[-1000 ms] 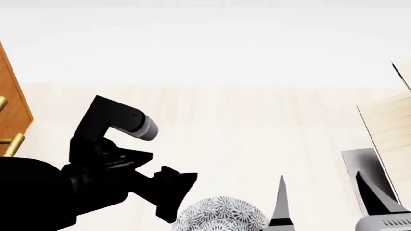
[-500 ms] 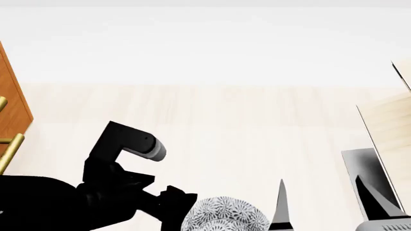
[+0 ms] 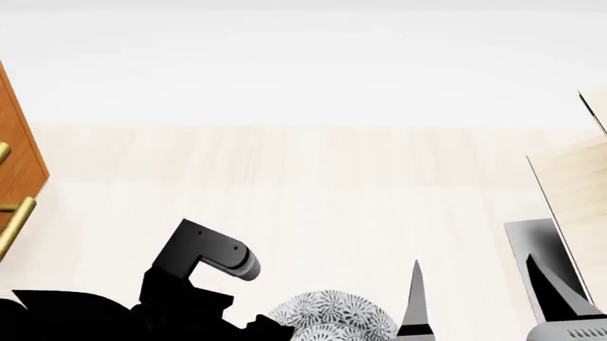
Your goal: Close the top drawer of the cabinet and put the bowl on top of it.
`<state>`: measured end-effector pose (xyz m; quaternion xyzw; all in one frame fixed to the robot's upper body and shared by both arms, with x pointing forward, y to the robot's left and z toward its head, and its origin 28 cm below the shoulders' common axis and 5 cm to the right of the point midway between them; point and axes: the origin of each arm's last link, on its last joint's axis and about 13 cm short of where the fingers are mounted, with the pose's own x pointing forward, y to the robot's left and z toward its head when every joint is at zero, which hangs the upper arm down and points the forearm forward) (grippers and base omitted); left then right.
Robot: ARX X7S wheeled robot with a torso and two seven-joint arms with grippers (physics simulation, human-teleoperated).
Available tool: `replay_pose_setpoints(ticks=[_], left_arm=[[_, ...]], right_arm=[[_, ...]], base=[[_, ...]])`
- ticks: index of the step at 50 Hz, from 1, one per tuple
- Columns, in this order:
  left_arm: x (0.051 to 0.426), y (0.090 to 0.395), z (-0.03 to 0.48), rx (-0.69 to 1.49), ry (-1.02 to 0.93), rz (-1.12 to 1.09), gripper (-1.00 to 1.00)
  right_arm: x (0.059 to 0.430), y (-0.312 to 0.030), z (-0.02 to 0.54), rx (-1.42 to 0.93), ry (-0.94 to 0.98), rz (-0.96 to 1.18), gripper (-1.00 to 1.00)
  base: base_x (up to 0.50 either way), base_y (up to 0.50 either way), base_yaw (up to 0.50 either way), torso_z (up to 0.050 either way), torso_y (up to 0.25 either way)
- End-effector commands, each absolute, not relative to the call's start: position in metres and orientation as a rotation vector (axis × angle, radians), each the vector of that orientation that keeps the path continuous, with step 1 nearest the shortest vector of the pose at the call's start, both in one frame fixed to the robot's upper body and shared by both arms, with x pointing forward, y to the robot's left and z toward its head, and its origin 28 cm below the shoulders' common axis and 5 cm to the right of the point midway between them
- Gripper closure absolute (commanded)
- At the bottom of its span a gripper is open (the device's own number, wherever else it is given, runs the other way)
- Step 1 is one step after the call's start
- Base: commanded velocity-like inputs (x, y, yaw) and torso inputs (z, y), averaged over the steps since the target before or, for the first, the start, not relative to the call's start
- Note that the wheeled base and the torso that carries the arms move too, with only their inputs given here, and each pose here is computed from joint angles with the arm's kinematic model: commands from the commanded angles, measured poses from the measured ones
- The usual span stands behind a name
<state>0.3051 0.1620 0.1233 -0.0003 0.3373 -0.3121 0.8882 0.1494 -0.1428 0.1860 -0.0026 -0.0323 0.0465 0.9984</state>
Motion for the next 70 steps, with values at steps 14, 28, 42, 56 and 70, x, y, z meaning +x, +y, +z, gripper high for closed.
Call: replay_pose_setpoints(ticks=[14,28,42,56,70], left_arm=[[0.307,0.158,0.105,0.014,0.732,-0.655,-1.00],[0.310,0.158,0.091,0.023,0.752,-0.650,-1.00],[0.311,0.161,0.081,0.030,0.760,-0.622,-1.00],[0.311,0.161,0.076,0.028,0.756,-0.623,-1.00],[0.311,0.160,0.076,0.015,0.742,-0.614,1.00]], right_arm=[[0.153,-0.144,0.180,0.003,-0.056,0.091,-1.00],[0.153,-0.144,0.179,0.000,-0.054,0.088,-1.00],[0.147,-0.144,0.181,-0.007,-0.064,0.091,-1.00],[0.141,-0.145,0.184,-0.014,-0.073,0.085,-1.00],[0.140,-0.147,0.184,-0.011,-0.076,0.081,-1.00]], base=[[0.00,0.00,0.00,0.000,0.000],[0.00,0.00,0.00,0.000,0.000],[0.00,0.00,0.00,0.000,0.000],[0.00,0.00,0.00,0.000,0.000],[0.00,0.00,0.00,0.000,0.000]])
